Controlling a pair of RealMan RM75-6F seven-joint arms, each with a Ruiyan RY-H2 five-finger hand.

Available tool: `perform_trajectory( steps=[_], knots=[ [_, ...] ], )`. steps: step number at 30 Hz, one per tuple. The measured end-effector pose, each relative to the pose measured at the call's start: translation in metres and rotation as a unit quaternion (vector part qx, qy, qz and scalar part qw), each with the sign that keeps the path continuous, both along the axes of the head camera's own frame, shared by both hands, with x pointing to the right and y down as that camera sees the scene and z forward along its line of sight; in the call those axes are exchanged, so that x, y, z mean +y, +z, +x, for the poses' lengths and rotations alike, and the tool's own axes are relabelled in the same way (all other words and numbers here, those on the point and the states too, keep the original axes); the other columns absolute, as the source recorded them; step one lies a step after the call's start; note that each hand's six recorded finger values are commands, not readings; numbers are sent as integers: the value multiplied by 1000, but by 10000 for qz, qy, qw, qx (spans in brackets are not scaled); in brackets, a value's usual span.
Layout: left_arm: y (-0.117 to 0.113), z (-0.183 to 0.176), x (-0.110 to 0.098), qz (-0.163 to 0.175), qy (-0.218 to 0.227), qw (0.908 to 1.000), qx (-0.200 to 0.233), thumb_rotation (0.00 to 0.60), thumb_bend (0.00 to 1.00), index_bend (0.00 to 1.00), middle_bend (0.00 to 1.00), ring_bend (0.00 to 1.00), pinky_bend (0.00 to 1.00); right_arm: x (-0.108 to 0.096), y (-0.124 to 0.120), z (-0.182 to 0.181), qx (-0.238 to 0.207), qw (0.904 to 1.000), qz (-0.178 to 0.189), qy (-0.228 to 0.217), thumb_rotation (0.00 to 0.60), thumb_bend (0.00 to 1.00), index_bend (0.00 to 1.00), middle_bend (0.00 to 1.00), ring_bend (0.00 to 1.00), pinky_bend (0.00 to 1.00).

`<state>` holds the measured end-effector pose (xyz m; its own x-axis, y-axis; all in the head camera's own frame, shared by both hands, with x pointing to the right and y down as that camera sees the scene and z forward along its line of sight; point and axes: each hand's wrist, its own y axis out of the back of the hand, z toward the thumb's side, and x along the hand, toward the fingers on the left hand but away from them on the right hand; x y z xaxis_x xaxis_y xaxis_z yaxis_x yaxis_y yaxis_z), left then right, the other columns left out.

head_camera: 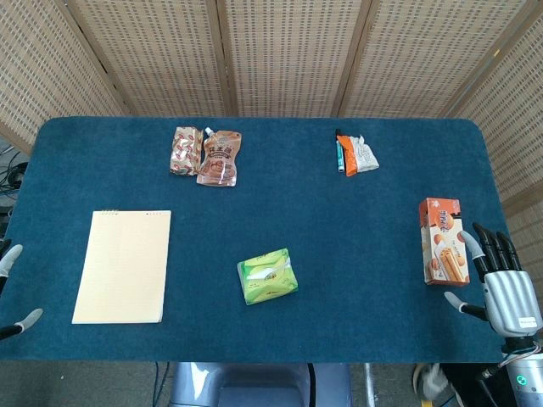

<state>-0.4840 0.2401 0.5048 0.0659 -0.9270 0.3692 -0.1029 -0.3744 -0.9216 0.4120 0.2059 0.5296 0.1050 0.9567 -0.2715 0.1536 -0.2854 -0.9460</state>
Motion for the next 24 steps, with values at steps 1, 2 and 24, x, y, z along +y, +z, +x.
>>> perform_trajectory(
  steps=[1, 2, 24],
  knots=[
    [0, 0, 0, -6, -3, 10000, 3, 600, 0, 0, 0, 0, 0, 0, 0, 0, 1, 10000, -4, -3, 600, 0, 0, 0, 0, 0],
    [0, 0, 0, -8, -5, 10000, 2, 600, 0, 0, 0, 0, 0, 0, 0, 0, 1, 10000, -6, -4, 600, 0, 0, 0, 0, 0],
    [12, -1, -9, -157, -140, 9996, -175, 600, 0, 0, 0, 0, 0, -46, 22, -103, -1171, 9701, -452, -2079, 600, 101, 100, 43, 0, 34]
  ],
)
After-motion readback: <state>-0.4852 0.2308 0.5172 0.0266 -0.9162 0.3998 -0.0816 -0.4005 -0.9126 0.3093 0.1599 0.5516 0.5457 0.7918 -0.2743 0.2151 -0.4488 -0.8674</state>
